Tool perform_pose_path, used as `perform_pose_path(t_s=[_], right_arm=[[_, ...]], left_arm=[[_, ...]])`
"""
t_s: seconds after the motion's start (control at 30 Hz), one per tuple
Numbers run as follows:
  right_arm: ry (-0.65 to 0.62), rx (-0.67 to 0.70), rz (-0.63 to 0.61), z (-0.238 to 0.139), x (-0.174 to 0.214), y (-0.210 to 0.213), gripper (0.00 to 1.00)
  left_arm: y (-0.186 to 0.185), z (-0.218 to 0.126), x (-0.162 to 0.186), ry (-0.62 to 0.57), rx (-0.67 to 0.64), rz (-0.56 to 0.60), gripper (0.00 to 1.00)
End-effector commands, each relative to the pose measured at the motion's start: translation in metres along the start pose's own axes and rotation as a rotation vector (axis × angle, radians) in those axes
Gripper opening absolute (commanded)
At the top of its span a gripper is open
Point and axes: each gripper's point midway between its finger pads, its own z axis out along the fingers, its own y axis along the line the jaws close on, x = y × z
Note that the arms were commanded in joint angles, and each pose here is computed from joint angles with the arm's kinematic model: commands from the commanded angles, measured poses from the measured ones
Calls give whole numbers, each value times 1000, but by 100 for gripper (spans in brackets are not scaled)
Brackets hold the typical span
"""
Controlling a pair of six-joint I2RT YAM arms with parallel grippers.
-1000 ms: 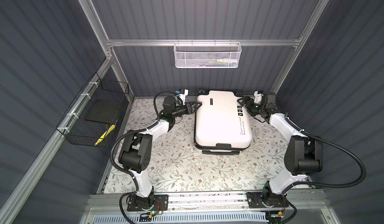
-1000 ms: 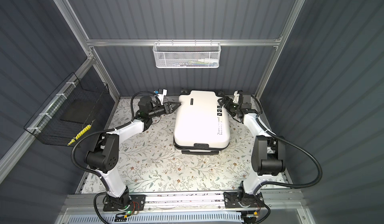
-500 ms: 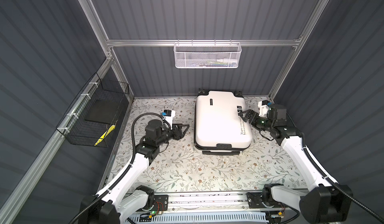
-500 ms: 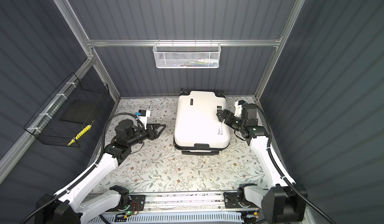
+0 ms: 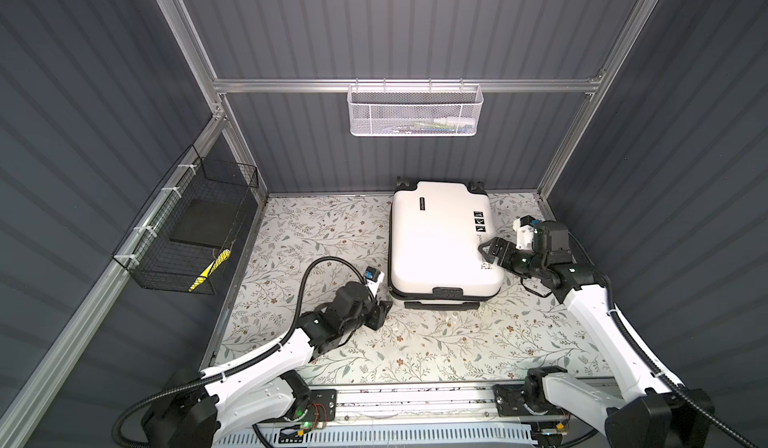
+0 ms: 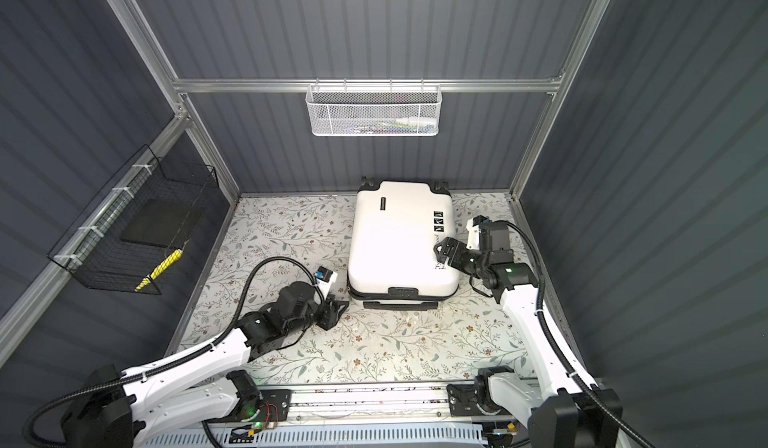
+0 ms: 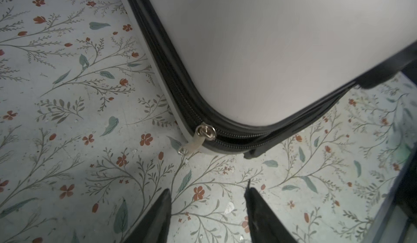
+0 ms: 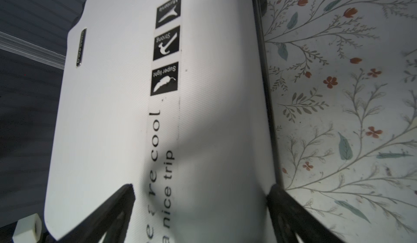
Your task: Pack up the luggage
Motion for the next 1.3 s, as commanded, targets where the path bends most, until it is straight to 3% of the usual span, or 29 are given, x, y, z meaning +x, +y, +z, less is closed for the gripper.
perform_pose_path(t_s=[0.0, 0.4, 1.27], right_arm=[[52, 30, -13, 7, 17, -10, 94], [73, 38, -17, 14, 30, -18, 93], [101, 52, -19, 23, 41, -27, 92]], left_arm=[[16, 7, -9, -54, -119, 73, 55], [22, 17, -13, -126, -155, 239, 49], [16, 37, -27, -180, -167, 433, 30]])
